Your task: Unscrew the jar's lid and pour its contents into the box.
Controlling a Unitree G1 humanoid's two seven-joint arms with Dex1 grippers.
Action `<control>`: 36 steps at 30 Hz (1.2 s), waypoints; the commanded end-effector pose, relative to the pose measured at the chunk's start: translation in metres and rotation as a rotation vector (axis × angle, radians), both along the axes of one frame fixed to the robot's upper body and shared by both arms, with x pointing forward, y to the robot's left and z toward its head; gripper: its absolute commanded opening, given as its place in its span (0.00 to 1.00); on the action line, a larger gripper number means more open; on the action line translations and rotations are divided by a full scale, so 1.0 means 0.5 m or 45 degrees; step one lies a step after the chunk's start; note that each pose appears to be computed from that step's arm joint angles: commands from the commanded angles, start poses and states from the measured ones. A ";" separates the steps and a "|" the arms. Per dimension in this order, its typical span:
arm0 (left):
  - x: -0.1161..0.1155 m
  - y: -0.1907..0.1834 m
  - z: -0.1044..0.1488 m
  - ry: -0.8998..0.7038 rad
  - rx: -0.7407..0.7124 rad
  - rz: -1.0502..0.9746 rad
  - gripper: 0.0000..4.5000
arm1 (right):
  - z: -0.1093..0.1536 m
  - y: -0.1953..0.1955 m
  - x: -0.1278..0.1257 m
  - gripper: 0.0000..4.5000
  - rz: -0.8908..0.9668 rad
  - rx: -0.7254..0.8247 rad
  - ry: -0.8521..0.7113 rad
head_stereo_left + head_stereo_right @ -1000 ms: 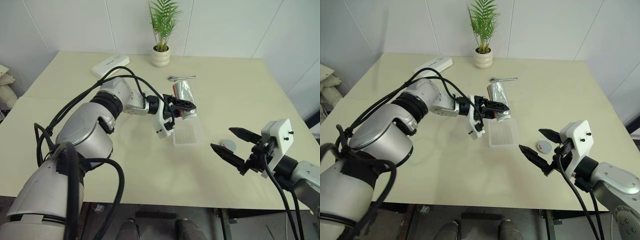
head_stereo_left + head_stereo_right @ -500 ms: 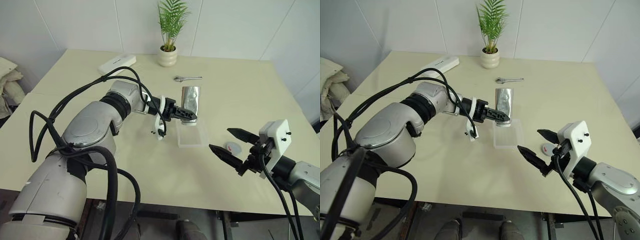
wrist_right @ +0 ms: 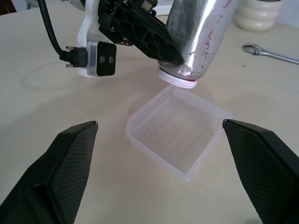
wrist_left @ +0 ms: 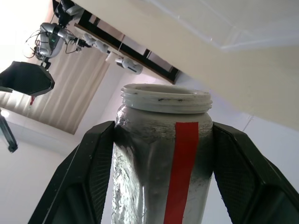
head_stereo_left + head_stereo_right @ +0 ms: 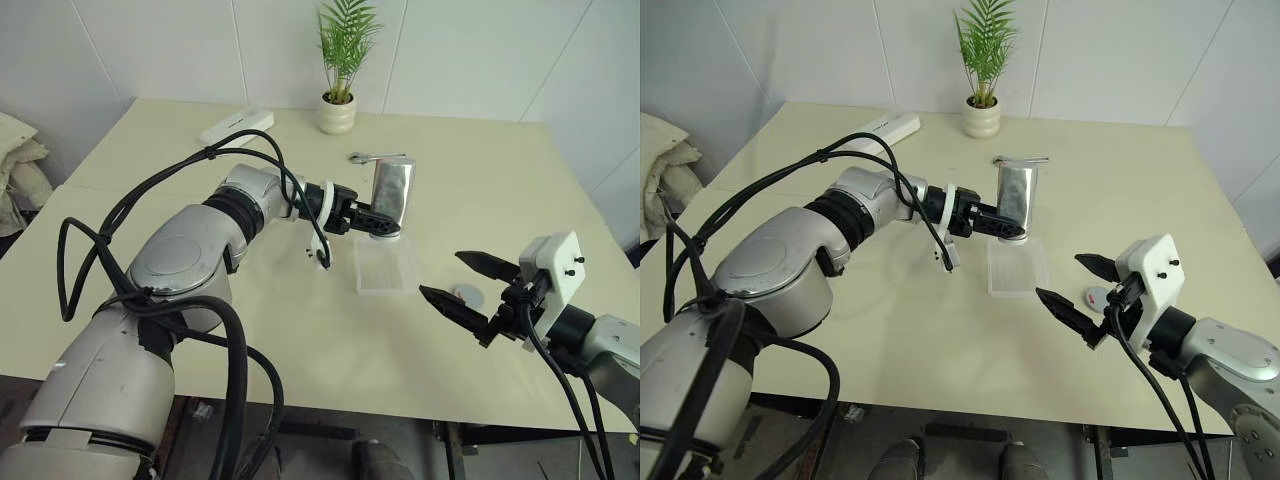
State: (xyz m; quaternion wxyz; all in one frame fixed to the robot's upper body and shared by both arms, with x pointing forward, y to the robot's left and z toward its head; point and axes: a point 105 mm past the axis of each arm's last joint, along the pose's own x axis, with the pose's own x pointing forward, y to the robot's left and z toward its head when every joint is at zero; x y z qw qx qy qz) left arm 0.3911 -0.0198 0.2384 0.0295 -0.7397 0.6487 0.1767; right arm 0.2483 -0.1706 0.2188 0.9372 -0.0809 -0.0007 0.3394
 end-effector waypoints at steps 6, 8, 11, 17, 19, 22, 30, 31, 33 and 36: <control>-0.017 -0.015 0.005 -0.133 0.024 -0.150 0.61 | 0.022 0.001 0.001 1.00 0.017 -0.011 -0.058; -0.018 -0.012 0.005 -0.089 0.004 -0.145 0.61 | 0.020 0.002 0.000 1.00 0.017 -0.017 -0.055; -0.018 -0.005 0.018 0.172 -0.140 -0.050 0.61 | 0.020 0.002 -0.003 1.00 0.020 -0.019 -0.052; -0.008 0.009 0.044 0.429 -0.365 0.087 0.61 | 0.021 -0.003 -0.003 1.00 0.023 -0.033 -0.047; -0.006 0.012 0.057 0.529 -0.450 0.125 0.61 | 0.022 -0.003 -0.002 1.00 0.026 -0.033 -0.047; 0.009 0.034 0.080 0.966 -0.751 0.294 0.61 | 0.020 -0.004 -0.005 1.00 0.035 -0.042 -0.037; 0.096 0.144 0.101 2.189 -1.512 0.461 0.61 | 0.022 -0.004 -0.016 1.00 0.100 -0.056 -0.009; 0.100 0.161 0.092 2.328 -1.541 0.437 0.61 | 0.022 -0.001 -0.020 1.00 0.132 -0.056 -0.002; 0.103 0.186 0.082 2.491 -1.585 0.384 0.61 | 0.026 0.005 -0.030 1.00 0.190 -0.051 -0.004; 0.108 0.209 0.062 2.761 -1.648 0.273 0.61 | 0.034 0.006 -0.040 1.00 0.254 -0.051 0.001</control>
